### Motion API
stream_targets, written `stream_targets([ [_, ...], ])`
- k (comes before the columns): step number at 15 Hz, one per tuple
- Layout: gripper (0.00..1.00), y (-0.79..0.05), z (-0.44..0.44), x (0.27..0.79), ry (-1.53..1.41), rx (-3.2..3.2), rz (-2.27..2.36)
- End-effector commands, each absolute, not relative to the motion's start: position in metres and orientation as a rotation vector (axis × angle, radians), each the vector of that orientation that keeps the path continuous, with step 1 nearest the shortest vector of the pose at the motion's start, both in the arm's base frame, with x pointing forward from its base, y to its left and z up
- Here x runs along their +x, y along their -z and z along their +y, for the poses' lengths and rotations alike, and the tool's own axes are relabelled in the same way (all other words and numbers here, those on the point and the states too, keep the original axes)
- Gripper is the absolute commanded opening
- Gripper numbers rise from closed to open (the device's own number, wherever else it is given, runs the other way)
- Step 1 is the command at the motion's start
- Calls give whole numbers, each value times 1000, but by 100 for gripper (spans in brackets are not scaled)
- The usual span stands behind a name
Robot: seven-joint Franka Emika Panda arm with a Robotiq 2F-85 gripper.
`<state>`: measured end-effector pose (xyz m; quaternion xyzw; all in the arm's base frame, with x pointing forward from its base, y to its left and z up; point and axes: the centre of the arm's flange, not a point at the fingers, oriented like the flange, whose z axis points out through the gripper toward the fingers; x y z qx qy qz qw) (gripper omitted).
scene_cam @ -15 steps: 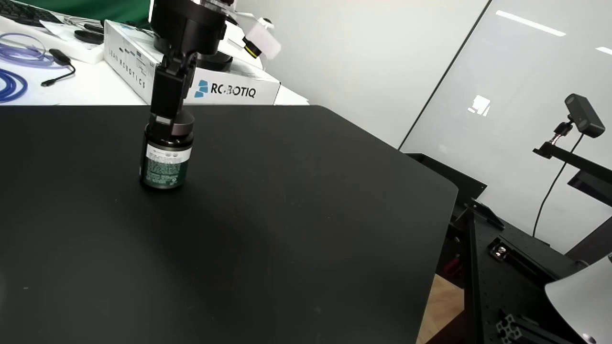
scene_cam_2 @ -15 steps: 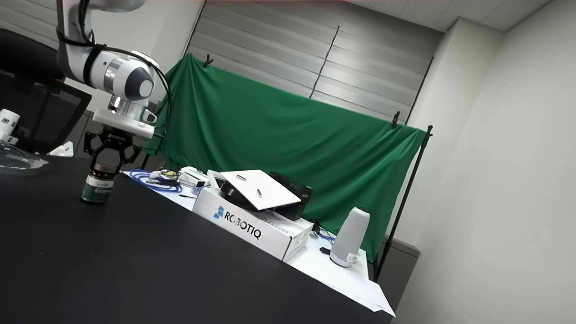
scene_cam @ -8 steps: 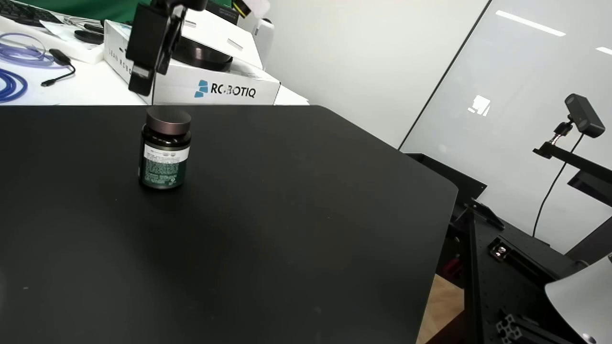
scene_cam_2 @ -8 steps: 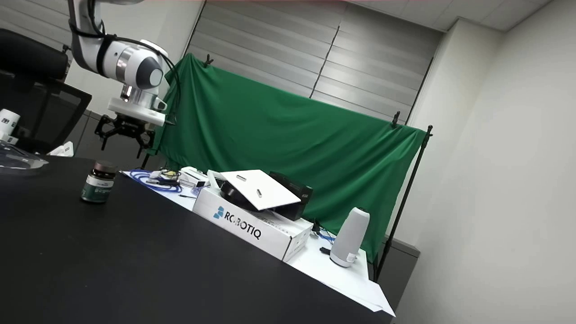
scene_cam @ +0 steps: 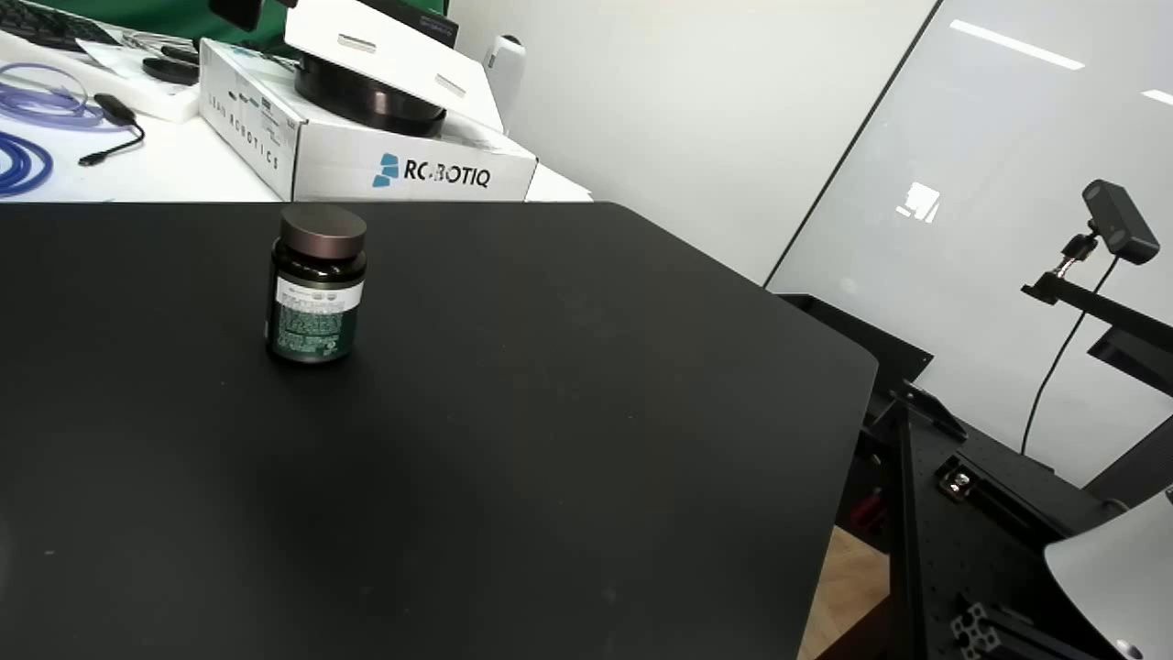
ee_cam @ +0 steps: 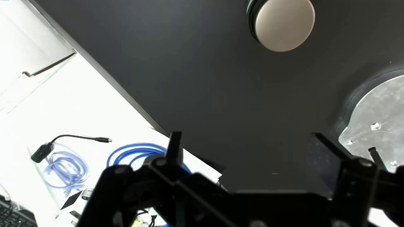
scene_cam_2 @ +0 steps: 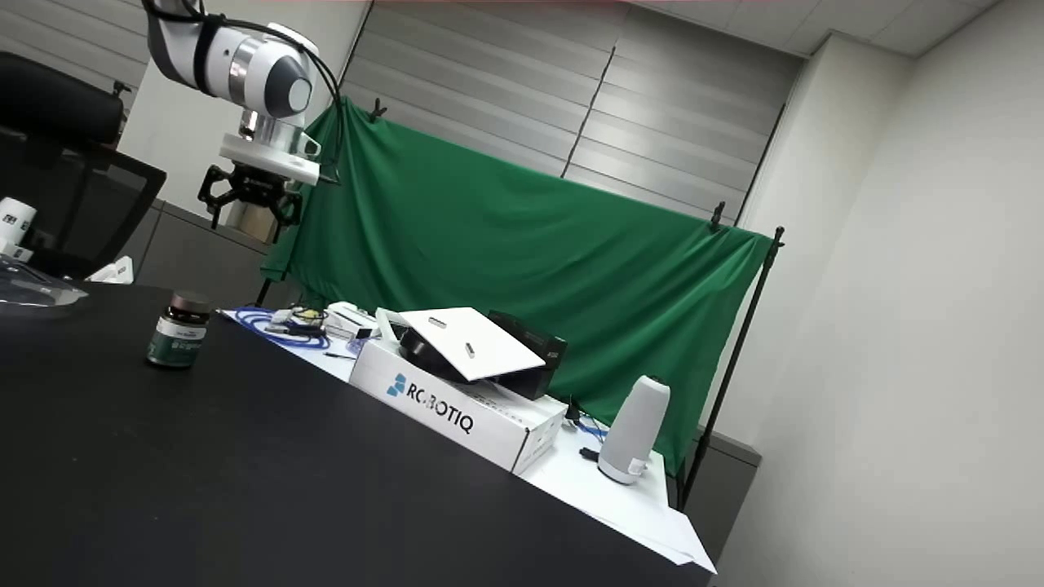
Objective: Move the bottle backwards
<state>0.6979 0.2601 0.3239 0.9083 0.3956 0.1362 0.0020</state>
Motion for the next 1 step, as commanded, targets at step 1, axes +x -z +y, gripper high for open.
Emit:
stream_targets([
  [1,100,-324,260,698,-426,2850,1242],
])
